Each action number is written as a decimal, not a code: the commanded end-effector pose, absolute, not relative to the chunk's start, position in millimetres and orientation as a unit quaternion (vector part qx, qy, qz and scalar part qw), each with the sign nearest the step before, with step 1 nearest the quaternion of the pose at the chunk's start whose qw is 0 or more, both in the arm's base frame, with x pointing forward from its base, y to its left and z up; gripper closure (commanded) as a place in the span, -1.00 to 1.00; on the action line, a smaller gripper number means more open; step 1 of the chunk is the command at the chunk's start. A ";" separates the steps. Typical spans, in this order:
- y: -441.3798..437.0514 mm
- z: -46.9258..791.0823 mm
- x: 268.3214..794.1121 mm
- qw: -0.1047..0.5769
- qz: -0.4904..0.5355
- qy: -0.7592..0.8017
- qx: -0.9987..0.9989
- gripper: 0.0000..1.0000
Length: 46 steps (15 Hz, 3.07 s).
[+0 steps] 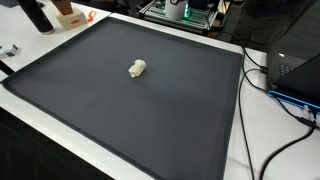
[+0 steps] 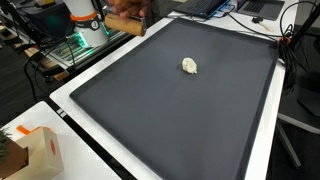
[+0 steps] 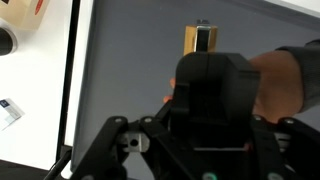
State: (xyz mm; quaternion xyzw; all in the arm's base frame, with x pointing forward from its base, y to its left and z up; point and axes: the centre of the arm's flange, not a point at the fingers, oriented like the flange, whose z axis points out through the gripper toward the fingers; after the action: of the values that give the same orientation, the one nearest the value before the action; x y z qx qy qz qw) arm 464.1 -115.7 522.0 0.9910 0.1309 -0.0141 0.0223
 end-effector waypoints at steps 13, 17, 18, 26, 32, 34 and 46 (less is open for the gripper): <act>-116.2 521.0 466.0 0.023 -0.016 0.136 0.990 0.03; -116.1 520.9 466.0 0.023 -0.016 0.136 0.990 0.03; -116.1 520.9 466.0 0.023 -0.016 0.136 0.990 0.03; -116.1 520.9 466.0 0.023 -0.016 0.136 0.990 0.03; -118.0 500.9 487.3 -0.025 0.001 0.146 0.989 0.53; -117.0 486.9 500.1 -0.056 0.019 0.152 0.987 0.53; -107.3 385.9 561.4 -0.217 0.134 0.033 0.966 0.53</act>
State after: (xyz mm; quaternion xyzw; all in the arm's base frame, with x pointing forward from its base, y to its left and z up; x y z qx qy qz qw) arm 548.5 -105.6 400.4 0.9733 0.0636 0.1080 -0.1925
